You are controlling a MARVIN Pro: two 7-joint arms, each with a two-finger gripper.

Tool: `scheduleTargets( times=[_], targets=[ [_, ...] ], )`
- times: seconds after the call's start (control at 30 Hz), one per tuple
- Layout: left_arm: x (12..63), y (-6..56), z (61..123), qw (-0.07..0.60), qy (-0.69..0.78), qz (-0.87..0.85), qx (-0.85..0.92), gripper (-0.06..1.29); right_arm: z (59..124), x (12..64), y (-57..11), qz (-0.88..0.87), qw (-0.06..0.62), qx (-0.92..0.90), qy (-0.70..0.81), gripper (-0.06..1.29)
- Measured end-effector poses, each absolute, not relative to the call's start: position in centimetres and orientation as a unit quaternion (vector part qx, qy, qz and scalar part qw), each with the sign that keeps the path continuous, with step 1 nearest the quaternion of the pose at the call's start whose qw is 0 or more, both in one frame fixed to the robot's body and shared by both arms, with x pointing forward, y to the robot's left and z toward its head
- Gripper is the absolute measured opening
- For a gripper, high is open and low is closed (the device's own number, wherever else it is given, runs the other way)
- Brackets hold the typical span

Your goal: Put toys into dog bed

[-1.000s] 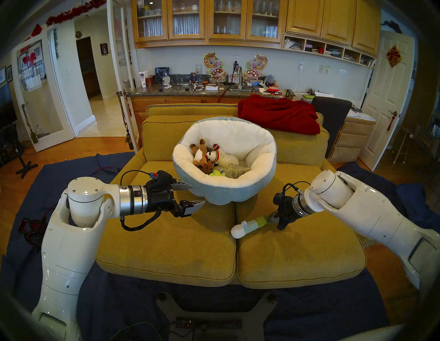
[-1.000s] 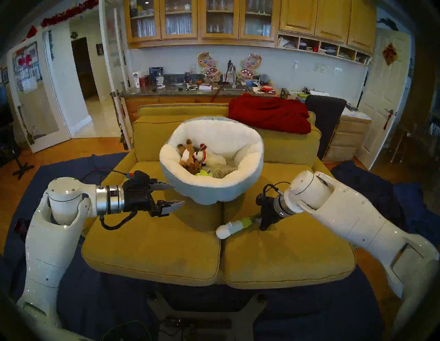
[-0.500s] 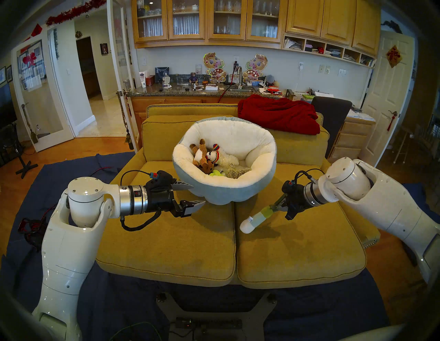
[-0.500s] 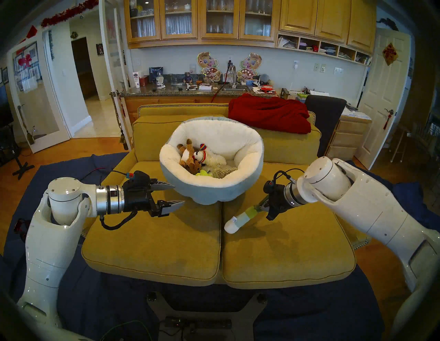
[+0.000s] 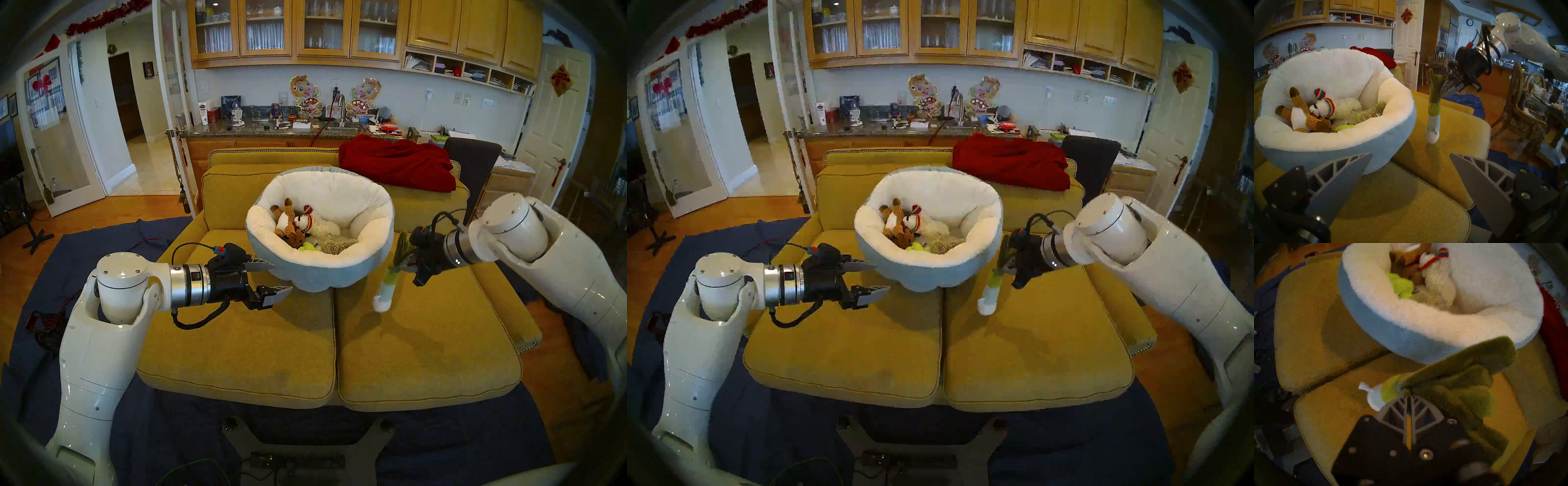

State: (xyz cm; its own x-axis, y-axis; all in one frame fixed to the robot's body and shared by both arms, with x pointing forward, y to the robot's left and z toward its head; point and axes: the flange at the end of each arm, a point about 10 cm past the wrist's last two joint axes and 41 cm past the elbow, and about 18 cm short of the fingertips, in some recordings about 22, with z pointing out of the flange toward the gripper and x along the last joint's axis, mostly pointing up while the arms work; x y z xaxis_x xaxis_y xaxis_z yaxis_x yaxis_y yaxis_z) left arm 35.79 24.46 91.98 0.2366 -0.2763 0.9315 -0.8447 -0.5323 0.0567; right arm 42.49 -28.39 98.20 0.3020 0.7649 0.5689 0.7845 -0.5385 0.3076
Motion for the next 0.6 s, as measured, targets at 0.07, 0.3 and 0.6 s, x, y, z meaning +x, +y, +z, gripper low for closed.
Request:
scheduleTargets(
  times=[0.07,0.3,0.6],
  targets=[
    [35.8,24.5,92.0,0.294,-0.384,0.484,0.729,1.23,99.4,42.7,-28.3,-0.355,0.009,-0.803,-0.478,-0.04],
    [35.8,24.5,92.0,0.294,-0.384,0.484,0.729,1.23,103.4,43.3,-27.2,-0.394,-0.001,-0.789,-0.472,-0.04],
    [35.8,24.5,92.0,0.293,-0.384,0.484,0.729,1.23,106.9,44.6,-25.5,-0.435,-0.006,-0.776,-0.456,-0.04]
  ],
)
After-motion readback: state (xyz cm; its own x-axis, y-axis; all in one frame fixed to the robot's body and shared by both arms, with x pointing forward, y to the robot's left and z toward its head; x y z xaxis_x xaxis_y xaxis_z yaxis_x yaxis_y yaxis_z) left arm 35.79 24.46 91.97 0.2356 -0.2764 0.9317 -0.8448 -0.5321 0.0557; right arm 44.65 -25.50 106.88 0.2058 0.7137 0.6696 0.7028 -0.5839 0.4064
